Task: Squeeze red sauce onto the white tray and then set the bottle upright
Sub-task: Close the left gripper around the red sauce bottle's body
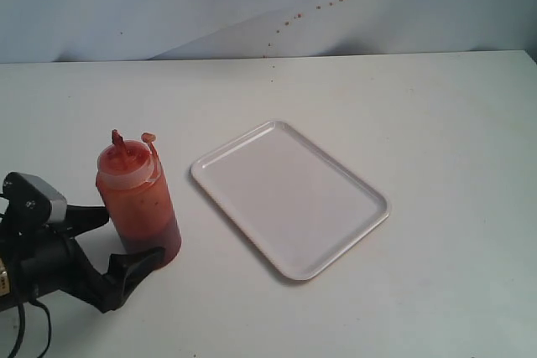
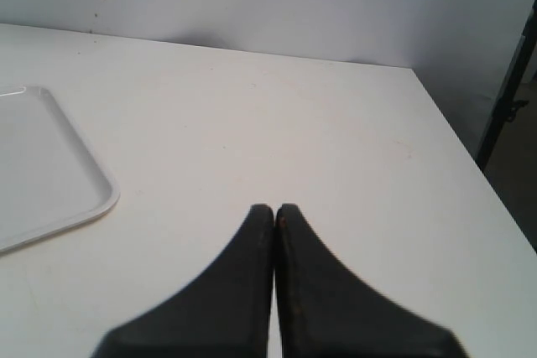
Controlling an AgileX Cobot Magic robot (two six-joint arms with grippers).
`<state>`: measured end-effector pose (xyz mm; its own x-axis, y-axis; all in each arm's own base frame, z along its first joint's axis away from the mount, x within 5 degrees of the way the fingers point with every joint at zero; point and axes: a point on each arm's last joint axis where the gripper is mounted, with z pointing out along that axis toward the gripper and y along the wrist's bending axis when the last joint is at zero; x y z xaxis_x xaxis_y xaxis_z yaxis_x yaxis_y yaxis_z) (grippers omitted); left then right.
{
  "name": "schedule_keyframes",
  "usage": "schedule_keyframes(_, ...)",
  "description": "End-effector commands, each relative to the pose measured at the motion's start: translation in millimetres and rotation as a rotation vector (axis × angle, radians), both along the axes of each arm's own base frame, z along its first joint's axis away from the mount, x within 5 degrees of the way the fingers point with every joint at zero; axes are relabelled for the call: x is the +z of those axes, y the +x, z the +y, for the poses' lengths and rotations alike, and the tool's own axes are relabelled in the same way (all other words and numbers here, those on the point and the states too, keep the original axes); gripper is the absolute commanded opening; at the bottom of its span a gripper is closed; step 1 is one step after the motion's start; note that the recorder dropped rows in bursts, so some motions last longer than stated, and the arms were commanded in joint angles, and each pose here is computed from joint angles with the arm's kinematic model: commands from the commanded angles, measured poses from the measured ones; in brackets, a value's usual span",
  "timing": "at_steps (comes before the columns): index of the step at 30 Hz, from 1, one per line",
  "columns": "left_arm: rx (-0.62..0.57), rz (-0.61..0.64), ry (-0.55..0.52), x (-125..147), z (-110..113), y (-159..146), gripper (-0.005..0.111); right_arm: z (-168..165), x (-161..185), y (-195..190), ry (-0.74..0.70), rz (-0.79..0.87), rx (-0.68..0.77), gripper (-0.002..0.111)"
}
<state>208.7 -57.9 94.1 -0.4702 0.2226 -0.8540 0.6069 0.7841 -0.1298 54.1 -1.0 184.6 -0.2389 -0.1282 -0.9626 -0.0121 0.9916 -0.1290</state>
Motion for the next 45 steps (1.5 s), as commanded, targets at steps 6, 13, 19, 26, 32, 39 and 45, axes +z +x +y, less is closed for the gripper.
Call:
schedule_keyframes(6, -0.065, -0.061, 0.024, -16.6, -3.3, 20.4, 0.104, 0.0, -0.6, -0.1, -0.008, -0.004, 0.004, 0.0)
schedule_keyframes(13, -0.094, -0.088, 0.025, -21.1, -5.4, 35.3, 0.104, 0.0, -0.6, -0.1, -0.008, -0.004, 0.004, 0.0)
schedule_keyframes(19, -0.141, -0.089, 0.015, -29.0, -8.8, 43.6, 0.104, 0.0, -0.6, -0.1, -0.008, -0.004, 0.004, 0.0)
schedule_keyframes(26, -0.144, -0.101, 0.01, -28.4, -9.2, 44.4, 0.104, 0.0, -0.6, -0.1, -0.008, -0.004, 0.004, 0.0)
schedule_keyframes(32, -0.146, -0.105, 0.013, -28.4, -9.2, 44.4, 0.104, 0.0, -0.6, -0.1, -0.008, -0.004, 0.004, 0.0)
schedule_keyframes(39, -0.138, -0.107, 0.019, -28.3, -8.6, 46.9, 0.104, 0.0, -0.6, -0.1, -0.008, -0.004, 0.004, 0.0)
schedule_keyframes(45, -0.138, -0.107, 0.019, -28.3, -8.6, 46.9, 0.104, 0.0, -0.6, -0.1, -0.008, -0.004, 0.004, 0.0)
